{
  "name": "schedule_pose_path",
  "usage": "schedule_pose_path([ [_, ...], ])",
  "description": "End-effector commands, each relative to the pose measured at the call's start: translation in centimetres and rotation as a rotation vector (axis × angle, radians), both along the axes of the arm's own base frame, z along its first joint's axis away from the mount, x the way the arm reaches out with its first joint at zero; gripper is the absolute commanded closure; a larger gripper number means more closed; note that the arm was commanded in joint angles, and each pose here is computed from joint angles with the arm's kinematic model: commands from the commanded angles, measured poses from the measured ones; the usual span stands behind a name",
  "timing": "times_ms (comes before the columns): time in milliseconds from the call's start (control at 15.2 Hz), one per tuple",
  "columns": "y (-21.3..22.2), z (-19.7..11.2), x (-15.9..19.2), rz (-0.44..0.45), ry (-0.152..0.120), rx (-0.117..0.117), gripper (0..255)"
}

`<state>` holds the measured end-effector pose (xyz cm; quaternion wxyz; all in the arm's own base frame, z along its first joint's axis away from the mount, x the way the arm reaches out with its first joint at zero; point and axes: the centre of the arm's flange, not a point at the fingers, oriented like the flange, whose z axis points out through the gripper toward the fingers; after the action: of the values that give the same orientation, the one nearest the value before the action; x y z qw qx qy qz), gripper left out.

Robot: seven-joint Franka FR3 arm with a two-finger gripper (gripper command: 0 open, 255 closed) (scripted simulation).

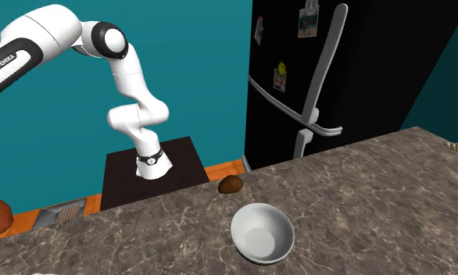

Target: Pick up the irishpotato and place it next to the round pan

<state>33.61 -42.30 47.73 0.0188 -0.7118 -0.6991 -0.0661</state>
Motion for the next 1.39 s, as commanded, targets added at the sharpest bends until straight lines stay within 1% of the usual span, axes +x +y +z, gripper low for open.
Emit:
schedule_pose_path([
  [0,-2.3,0.1,-0.3,0.004,-0.001,-0.001,255],
  [1320,-2.3,-10.5,-0.3,0.004,-0.001,-0.001,255],
])
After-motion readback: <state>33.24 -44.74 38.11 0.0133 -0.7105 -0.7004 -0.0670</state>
